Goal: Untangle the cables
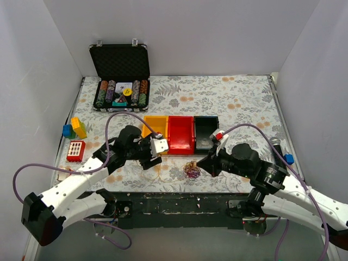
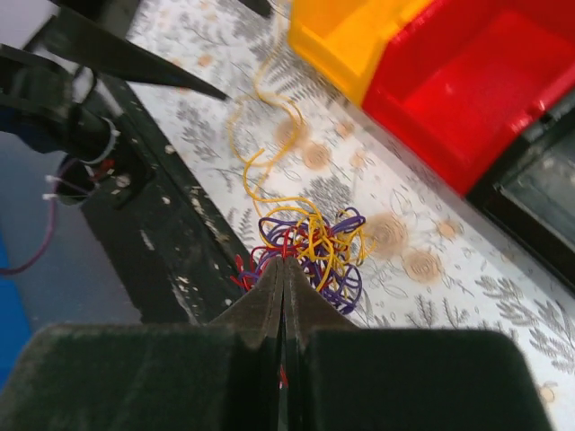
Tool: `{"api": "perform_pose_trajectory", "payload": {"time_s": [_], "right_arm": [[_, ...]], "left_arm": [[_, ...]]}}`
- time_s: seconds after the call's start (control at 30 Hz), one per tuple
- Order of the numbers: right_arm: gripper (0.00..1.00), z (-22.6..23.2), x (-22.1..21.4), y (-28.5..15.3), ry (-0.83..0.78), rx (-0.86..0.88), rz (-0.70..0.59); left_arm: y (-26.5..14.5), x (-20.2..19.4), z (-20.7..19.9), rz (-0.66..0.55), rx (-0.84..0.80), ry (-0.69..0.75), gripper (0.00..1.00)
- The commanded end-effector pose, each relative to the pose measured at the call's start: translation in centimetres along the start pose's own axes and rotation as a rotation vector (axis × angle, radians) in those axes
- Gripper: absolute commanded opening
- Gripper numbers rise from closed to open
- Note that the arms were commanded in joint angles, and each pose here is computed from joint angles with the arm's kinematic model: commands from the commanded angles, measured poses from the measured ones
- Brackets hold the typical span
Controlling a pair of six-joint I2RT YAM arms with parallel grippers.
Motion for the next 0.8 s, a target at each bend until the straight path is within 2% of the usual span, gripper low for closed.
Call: {"api": "perform_pose_trajectory", "payload": {"time_s": [0.0,0.07,0.2,0.3,0.53,0.77], "right_arm": [[0.01,2.0,3.4,-1.2,-0.062,0.154,-0.097],[0.01,2.3,4.0,-1.3,-0.065,0.173,-0.101],[0.01,2.9,4.9,-1.3,-0.077,0.226,-0.119],[0.01,3.3,5.7,-1.3,-0.09,0.25,-0.136],[0.01,4.0,7.4,-1.4,-0.087,0.292,-0.184],[0.01,4.9,9.5,-2.3,-0.081,0.324,-0.255]], "left_arm": [[1.8,1.5,-0.8,-0.116,-0.161,0.017,0.68],[2.4,1.7,-1.1,-0.122,-0.209,0.011,0.8],[3.2,1.9,-1.7,-0.135,-0.289,-0.011,0.97],[3.2,1.8,-2.4,-0.15,-0.337,-0.023,0.98],[3.9,2.2,-3.2,-0.196,-0.393,-0.186,0.98],[3.7,2.0,-5.0,-0.241,-0.579,-0.223,0.98]]}}
Point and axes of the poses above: each gripper's point midway between its finger pads, its own y axis out along the fingers, its own z axis along the line the jaws close on, x = y × z, the point moved 9 cm from there along -y, back along the fingers, and after that the axes turned 6 degrees about -y, right-handed, at the moved point
